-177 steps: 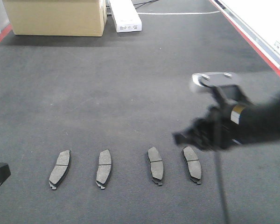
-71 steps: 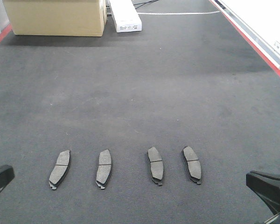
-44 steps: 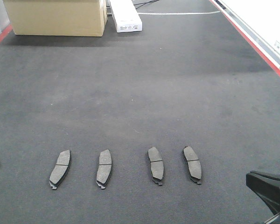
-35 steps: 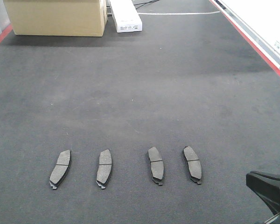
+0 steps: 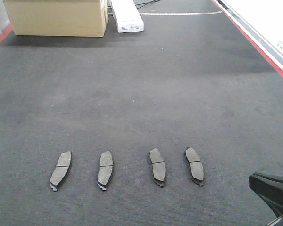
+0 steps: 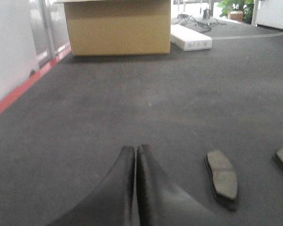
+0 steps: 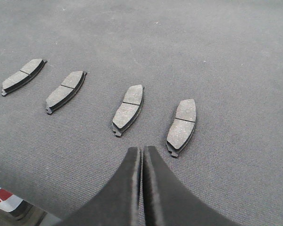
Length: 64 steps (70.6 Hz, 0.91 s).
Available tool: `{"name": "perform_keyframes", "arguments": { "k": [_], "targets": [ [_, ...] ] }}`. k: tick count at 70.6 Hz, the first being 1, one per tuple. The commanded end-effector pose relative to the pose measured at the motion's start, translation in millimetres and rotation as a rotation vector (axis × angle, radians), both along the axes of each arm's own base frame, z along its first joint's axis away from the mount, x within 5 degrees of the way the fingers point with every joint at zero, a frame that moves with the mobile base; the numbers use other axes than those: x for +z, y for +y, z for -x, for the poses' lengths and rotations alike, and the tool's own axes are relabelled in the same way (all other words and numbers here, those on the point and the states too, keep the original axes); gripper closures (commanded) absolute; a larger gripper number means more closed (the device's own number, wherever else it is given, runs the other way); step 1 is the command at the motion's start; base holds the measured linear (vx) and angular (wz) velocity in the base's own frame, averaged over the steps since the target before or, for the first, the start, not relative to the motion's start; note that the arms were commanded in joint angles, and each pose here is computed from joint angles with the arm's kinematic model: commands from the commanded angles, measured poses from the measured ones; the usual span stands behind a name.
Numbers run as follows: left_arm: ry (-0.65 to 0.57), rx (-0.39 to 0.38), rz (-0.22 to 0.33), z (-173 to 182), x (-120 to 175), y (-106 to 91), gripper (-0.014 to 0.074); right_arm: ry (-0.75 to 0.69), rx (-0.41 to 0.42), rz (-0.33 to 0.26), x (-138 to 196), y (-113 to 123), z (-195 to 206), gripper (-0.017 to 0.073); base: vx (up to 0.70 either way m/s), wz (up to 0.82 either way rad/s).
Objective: Move and align brake pads A on conveyor
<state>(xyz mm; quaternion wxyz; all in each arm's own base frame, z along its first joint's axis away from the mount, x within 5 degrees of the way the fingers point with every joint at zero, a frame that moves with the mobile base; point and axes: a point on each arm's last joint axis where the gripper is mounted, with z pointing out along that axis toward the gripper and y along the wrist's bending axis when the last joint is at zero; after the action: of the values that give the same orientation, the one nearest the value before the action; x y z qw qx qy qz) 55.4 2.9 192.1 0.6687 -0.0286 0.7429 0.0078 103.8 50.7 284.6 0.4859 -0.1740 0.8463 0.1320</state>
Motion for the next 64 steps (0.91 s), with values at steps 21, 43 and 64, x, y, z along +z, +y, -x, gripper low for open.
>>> {"name": "perform_keyframes", "arguments": {
  "k": [21, 43, 64],
  "targets": [
    [-0.141, -0.001, -0.009, 0.9, 13.8, -0.2, 0.0600, -0.084, -0.003, -0.026, 13.1, 0.7, -3.2, 0.0568, 0.00, 0.00],
    [-0.141, -0.001, -0.009, 0.9, 13.8, -0.2, 0.0600, -0.083, -0.003, -0.025, 13.0, 0.6, -3.2, 0.0568, 0.00, 0.00],
    [-0.141, -0.001, -0.009, 0.9, 13.8, -0.2, 0.0600, -0.145, -0.002, -0.027, 17.8, 0.7, -5.4, 0.0568, 0.00, 0.00]
  ]
}}
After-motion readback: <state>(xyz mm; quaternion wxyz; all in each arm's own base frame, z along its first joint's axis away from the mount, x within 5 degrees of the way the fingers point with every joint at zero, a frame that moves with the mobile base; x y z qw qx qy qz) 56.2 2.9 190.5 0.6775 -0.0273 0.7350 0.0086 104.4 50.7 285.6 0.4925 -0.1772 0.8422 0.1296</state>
